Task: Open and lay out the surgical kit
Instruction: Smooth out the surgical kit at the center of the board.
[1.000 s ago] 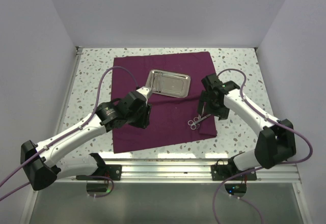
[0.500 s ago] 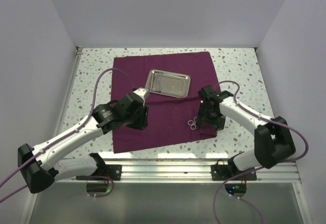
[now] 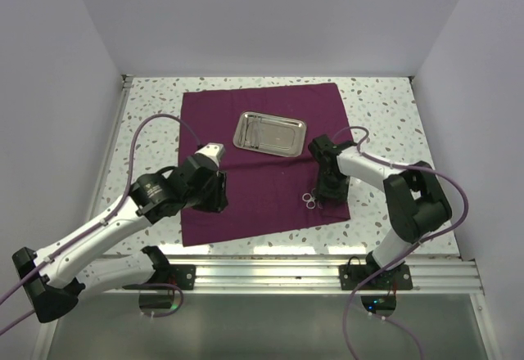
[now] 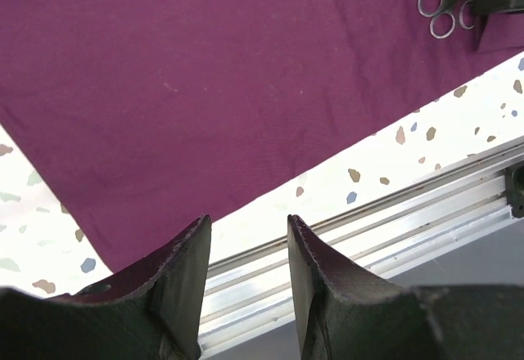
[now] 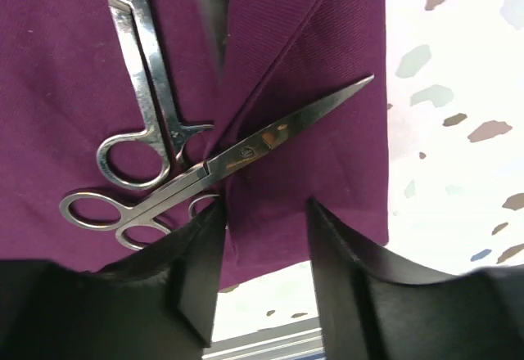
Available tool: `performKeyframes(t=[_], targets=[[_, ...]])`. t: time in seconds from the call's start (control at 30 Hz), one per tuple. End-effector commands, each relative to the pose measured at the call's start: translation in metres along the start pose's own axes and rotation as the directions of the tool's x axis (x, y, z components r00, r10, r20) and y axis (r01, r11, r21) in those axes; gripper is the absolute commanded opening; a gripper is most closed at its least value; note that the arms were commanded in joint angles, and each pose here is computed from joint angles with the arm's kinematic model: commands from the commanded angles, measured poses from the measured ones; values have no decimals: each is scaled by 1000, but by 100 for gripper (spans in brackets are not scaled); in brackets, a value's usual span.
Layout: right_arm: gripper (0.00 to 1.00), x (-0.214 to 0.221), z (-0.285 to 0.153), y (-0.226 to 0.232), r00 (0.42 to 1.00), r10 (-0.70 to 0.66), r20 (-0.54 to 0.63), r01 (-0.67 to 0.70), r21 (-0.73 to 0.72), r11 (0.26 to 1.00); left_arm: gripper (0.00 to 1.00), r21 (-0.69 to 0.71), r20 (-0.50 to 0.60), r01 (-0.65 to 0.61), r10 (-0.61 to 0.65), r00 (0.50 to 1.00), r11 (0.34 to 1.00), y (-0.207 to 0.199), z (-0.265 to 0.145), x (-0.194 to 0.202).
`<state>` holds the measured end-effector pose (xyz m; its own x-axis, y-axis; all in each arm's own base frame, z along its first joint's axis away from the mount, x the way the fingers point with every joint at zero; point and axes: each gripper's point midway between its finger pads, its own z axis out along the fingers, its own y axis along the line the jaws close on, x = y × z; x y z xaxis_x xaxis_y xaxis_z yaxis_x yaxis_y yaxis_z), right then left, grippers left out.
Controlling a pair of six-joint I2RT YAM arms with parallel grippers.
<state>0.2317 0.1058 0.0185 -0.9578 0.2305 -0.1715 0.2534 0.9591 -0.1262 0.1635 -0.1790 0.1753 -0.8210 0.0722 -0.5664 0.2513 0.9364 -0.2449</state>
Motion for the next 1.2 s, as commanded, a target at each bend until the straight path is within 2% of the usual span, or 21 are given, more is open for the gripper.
performKeyframes(t=[0.0, 0.03, 0.1, 0.17, 0.23, 0.57, 0.8, 0.97, 1.03, 1.07, 1.1, 1.13, 1.17], targets=[[46, -9, -2, -16, 998, -49, 44, 45, 93, 995, 46, -45, 1, 37, -37, 999, 998, 12, -5, 5], [38, -6, 0, -22, 997, -63, 44, 57, 115, 992, 46, -45, 4, 42, -42, 999, 998, 12, -6, 5], [29, -3, 1, -27, 997, -74, 37, 69, 130, 989, 46, -42, 7, 51, -50, 999, 998, 12, -6, 6], [10, -1, 1, -32, 996, -82, 26, 77, 153, 985, 46, -39, 1, 55, -55, 999, 998, 12, -5, 9], [0, -2, -7, -36, 997, -78, 28, 73, 163, 984, 46, -32, -3, 54, -54, 999, 998, 11, -3, 9], [0, -30, -84, -90, 979, -74, 190, 9, 324, 946, 45, -7, 4, 14, -14, 1000, 1000, 1, 3, -1], [0, -11, -68, -130, 991, 42, 130, -87, 364, 927, 45, 9, 10, -10, 10, 1000, 1000, -4, 4, -7], [0, -15, -71, -136, 985, 102, 142, -148, 369, 917, 45, -5, 9, -28, 28, 1000, 1000, 1, 2, -5], [15, -10, -69, -138, 987, 115, 110, -149, 388, 909, 45, -5, 6, -31, 31, 999, 999, 2, 1, -3], [35, -6, -68, -137, 988, 125, 92, -151, 386, 910, 45, -5, 4, -32, 32, 999, 999, 2, 1, -2], [86, 1, -67, -136, 987, 144, 74, -161, 383, 910, 45, -4, 4, -33, 33, 999, 999, 2, 0, -2], [98, 5, -66, -135, 986, 156, 64, -168, 371, 913, 45, -5, 3, -34, 34, 999, 999, 3, 0, -2], [98, 12, -65, -129, 984, 175, 37, -177, 340, 924, 45, -4, 4, -36, 36, 999, 999, 2, 0, -2]])
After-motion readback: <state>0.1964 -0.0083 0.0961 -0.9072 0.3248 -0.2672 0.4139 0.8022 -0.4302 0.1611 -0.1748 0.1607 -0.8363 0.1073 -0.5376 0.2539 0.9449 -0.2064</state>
